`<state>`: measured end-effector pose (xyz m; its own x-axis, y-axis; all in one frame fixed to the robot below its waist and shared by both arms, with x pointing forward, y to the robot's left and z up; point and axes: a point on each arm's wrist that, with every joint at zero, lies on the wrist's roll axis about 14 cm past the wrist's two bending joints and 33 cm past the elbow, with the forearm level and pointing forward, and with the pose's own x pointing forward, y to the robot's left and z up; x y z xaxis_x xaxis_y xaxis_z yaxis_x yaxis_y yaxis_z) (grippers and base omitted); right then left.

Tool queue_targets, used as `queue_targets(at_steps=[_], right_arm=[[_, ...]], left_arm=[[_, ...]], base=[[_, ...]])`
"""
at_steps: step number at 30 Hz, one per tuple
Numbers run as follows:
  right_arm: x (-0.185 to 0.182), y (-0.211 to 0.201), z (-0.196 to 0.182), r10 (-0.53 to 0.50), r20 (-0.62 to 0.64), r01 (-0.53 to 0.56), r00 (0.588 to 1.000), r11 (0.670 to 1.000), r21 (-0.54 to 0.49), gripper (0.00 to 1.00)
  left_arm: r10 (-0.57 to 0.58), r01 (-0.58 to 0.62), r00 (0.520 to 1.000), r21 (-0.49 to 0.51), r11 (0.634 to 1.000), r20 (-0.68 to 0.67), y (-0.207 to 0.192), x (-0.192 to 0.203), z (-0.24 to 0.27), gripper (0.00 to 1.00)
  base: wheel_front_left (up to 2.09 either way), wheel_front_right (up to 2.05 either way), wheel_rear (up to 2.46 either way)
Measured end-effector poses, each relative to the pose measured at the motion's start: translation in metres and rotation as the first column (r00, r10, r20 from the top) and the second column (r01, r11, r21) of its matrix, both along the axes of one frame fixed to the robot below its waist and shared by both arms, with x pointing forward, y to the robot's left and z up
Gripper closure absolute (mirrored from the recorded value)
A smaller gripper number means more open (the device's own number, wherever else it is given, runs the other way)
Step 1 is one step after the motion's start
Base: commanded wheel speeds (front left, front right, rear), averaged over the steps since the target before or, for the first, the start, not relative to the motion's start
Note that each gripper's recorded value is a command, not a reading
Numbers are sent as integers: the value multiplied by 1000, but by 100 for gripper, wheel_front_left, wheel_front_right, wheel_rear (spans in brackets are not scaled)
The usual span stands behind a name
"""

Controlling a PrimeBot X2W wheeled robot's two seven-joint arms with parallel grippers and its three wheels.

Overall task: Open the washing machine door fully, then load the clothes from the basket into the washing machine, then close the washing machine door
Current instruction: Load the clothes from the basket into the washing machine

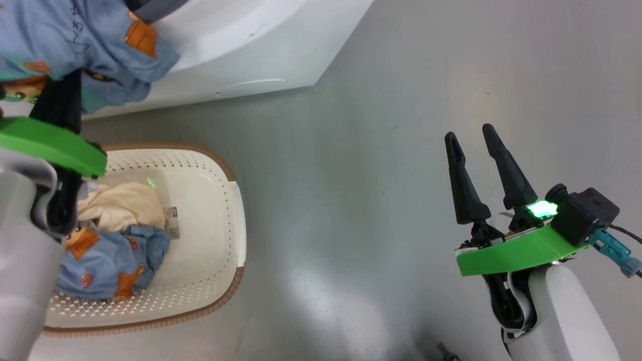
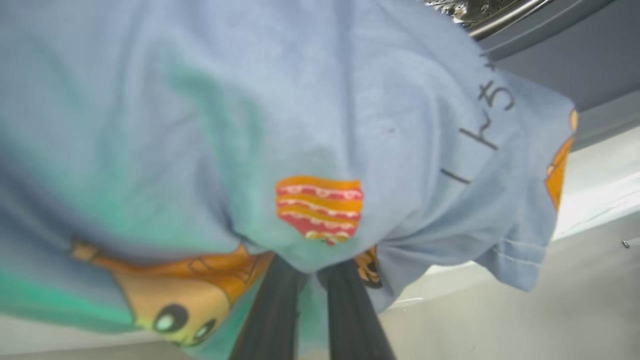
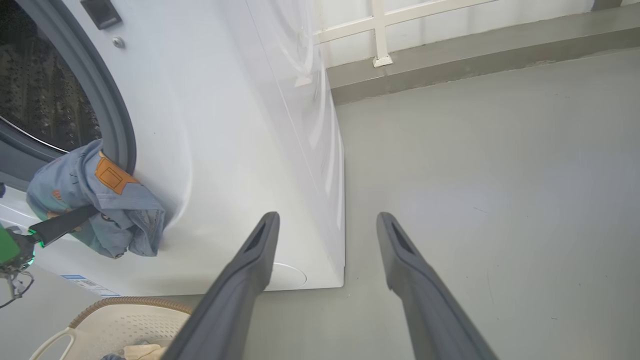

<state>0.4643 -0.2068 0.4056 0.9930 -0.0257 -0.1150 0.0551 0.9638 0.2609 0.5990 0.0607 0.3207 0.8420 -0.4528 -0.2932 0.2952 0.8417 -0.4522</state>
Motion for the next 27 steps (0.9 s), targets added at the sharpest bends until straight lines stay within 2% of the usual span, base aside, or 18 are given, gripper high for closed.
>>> queue_targets(at_steps=[5, 12, 22, 27], right_arm=[[0, 0, 3, 0, 7, 0, 1000, 1000, 1, 0], [2, 1, 4, 1, 14, -1, 1000, 1000, 6, 0], [2, 3, 6, 4, 17, -4, 1000, 1000, 9, 0], [0, 3, 4, 6, 10, -6, 1000, 1000, 6, 0]], left_arm=[[7, -6, 1000, -28, 1000, 20, 3, -9, 8, 100], [17, -12, 992, -42, 999, 122, 16, -15, 35, 100], [50, -25, 952, -86, 996, 301, 25, -2, 93, 100], [23, -7, 940, -49, 999, 340, 21, 13, 106, 100]], base=[[0, 0, 0], [0, 0, 0], [0, 0, 0], [0, 0, 0]])
